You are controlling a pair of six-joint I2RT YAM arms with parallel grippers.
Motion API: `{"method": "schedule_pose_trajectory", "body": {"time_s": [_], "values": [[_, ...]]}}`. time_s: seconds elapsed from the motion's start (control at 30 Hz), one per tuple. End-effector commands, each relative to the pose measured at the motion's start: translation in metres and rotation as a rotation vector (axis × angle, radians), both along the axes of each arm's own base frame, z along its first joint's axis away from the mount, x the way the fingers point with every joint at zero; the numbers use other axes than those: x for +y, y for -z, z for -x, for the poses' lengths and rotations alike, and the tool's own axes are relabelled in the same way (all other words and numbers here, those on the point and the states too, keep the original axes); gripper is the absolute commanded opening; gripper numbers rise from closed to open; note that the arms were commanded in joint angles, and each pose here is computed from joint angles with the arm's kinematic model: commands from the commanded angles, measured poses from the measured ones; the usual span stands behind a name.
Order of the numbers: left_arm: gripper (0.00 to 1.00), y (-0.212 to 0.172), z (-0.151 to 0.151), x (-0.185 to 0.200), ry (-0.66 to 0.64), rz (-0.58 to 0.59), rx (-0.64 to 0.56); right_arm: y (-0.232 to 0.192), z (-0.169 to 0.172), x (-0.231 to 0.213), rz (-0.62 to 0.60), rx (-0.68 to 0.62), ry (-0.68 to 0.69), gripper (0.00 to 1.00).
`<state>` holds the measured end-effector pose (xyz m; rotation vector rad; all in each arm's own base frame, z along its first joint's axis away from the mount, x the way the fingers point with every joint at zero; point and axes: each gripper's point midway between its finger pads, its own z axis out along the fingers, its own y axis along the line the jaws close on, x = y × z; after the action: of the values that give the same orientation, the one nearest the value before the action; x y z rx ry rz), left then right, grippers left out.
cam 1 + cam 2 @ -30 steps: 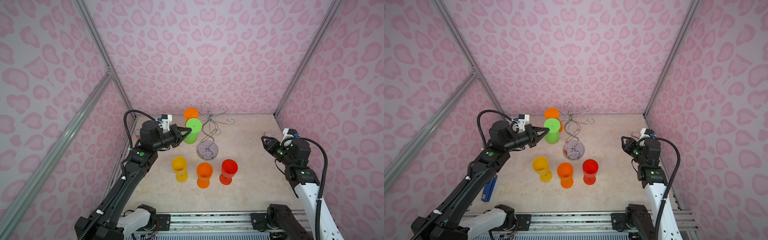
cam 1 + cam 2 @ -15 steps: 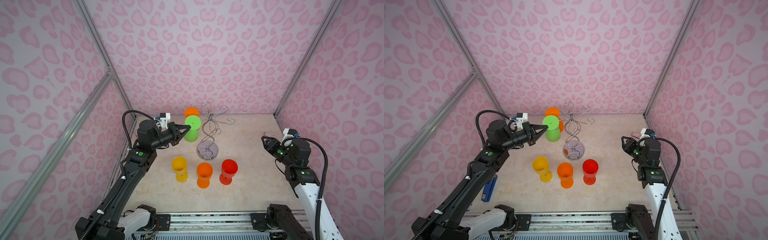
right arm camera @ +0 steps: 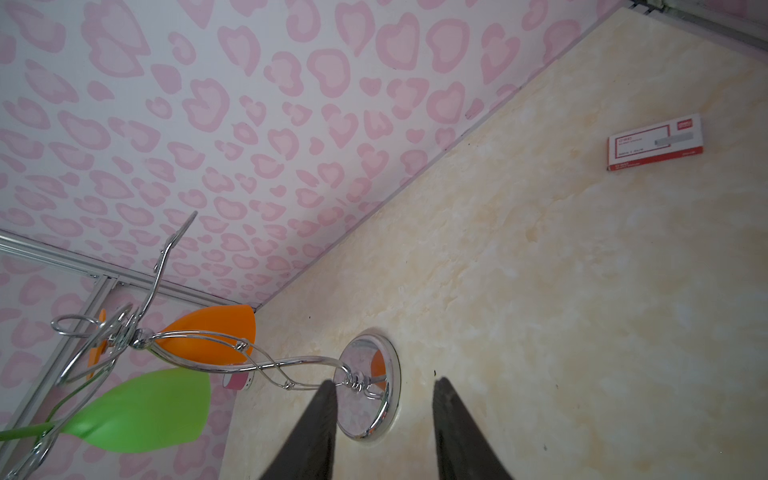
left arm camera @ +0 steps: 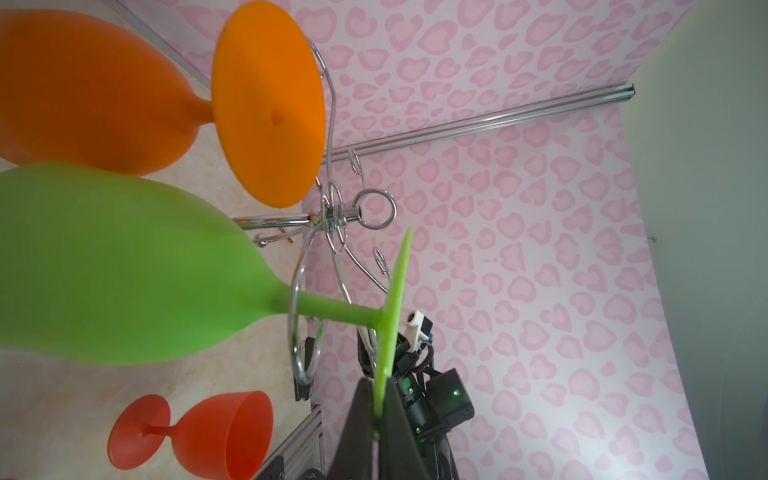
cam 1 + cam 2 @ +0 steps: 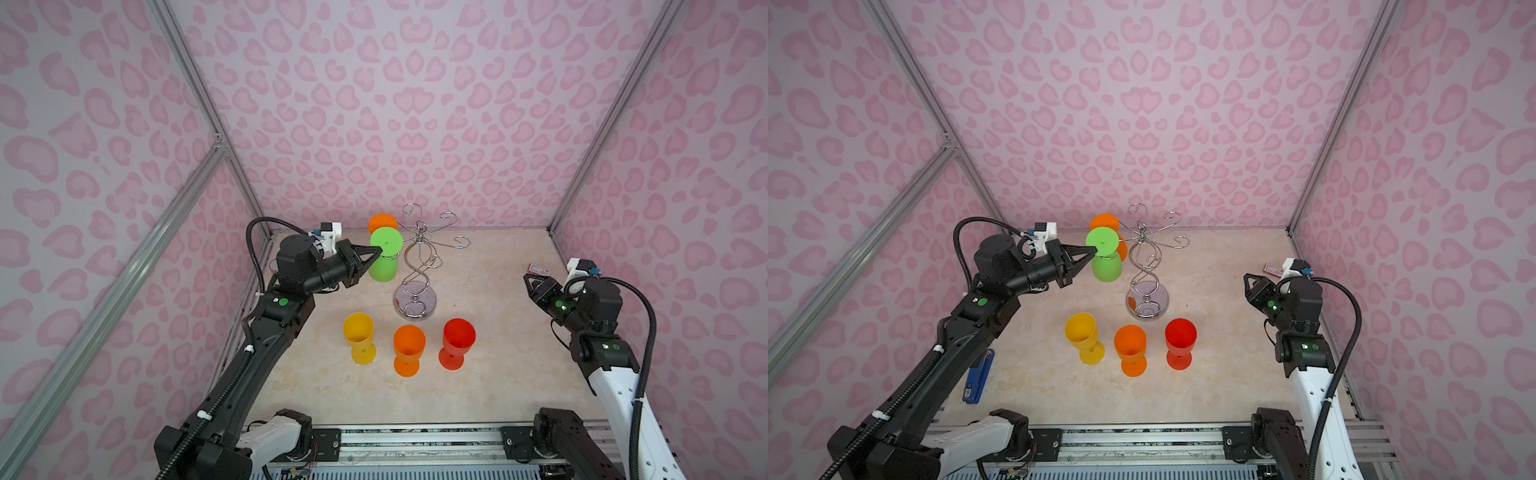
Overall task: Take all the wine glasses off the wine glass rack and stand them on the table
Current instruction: 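Slide the green glass off the rack hook with the left gripper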
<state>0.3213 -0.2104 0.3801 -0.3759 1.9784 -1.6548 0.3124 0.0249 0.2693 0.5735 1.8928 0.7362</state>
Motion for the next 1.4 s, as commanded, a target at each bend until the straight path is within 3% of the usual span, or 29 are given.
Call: {"method": "schedule_pose_trajectory", "body": {"time_s": [0.0, 1.37], "values": [[0.02, -0.016, -0.003, -0.003, 0.013, 0.017, -0.063, -0.003, -0.001, 0.001, 0.0, -0.021, -0.009, 0.39], [0.02, -0.011, 0.002, -0.036, 0.092, 0.004, -0.047, -0.003, 0.001, -0.003, -0.009, -0.024, -0.001, 0.39]]}}
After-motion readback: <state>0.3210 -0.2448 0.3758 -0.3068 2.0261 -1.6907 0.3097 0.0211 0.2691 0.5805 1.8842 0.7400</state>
